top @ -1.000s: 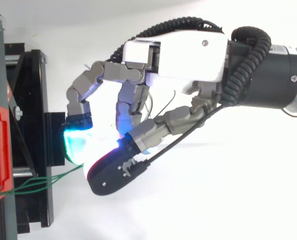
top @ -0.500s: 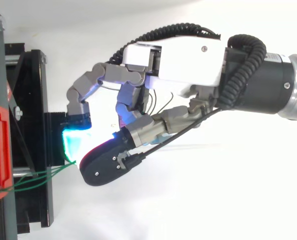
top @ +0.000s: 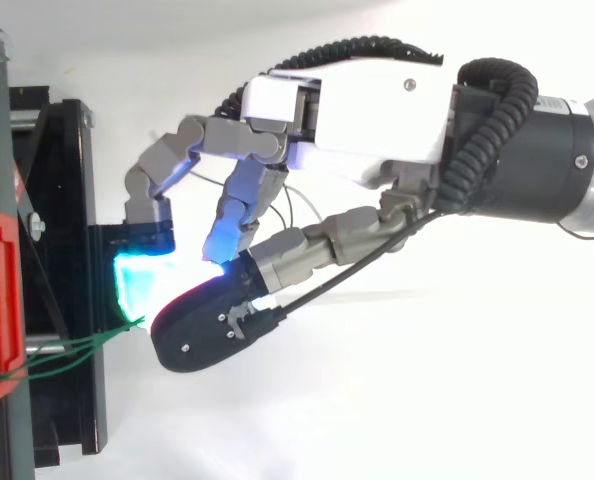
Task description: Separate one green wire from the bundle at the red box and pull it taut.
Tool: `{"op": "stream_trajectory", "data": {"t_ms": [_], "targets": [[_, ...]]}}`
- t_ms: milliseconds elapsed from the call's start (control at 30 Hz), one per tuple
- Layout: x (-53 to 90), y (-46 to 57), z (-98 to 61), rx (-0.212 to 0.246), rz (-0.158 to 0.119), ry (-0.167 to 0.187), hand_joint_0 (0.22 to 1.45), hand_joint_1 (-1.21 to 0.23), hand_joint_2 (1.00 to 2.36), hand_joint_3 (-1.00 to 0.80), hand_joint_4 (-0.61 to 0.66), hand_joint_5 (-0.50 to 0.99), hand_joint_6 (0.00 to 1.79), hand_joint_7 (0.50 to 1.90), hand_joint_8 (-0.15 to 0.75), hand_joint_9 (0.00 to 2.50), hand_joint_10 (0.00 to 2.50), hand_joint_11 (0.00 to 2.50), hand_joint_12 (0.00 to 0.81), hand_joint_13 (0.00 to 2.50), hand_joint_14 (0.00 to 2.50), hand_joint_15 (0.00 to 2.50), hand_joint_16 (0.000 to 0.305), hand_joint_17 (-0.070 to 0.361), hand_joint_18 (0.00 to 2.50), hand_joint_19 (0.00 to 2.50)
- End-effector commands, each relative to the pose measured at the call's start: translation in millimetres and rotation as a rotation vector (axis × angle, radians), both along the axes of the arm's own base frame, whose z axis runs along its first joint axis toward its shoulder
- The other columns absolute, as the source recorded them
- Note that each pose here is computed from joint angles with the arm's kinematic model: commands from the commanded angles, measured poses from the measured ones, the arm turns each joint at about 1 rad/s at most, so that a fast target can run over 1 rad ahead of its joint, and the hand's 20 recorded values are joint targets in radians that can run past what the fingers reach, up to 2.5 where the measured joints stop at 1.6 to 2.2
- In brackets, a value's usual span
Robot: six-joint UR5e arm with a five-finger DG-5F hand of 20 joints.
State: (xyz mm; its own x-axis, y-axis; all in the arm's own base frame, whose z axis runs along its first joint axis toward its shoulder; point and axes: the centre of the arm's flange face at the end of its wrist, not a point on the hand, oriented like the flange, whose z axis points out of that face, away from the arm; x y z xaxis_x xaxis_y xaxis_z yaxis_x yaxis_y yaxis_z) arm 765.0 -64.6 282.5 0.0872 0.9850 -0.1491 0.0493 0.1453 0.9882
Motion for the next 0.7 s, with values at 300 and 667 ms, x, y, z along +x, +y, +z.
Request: {"op": "stream_trajectory", "data": {"t_ms": [300,667], "targets": [[-1.6,4.3,-0.2,-0.002,0.005,0.023,0.55,-0.7,1.01,-0.41,0.1,-0.2,0.82,0.91,0.288,0.97,0.02,0.89,0.355,0.63,0.02,0.44,0.05,0.112,0.46,0.41],[-1.1,4.4,0.2,-0.001,0.005,0.018,0.6,-0.78,1.01,-0.36,0.09,-0.18,0.76,0.96,0.276,0.94,0.03,0.88,0.357,0.61,0.02,0.47,0.051,0.114,0.42,0.45]]}}
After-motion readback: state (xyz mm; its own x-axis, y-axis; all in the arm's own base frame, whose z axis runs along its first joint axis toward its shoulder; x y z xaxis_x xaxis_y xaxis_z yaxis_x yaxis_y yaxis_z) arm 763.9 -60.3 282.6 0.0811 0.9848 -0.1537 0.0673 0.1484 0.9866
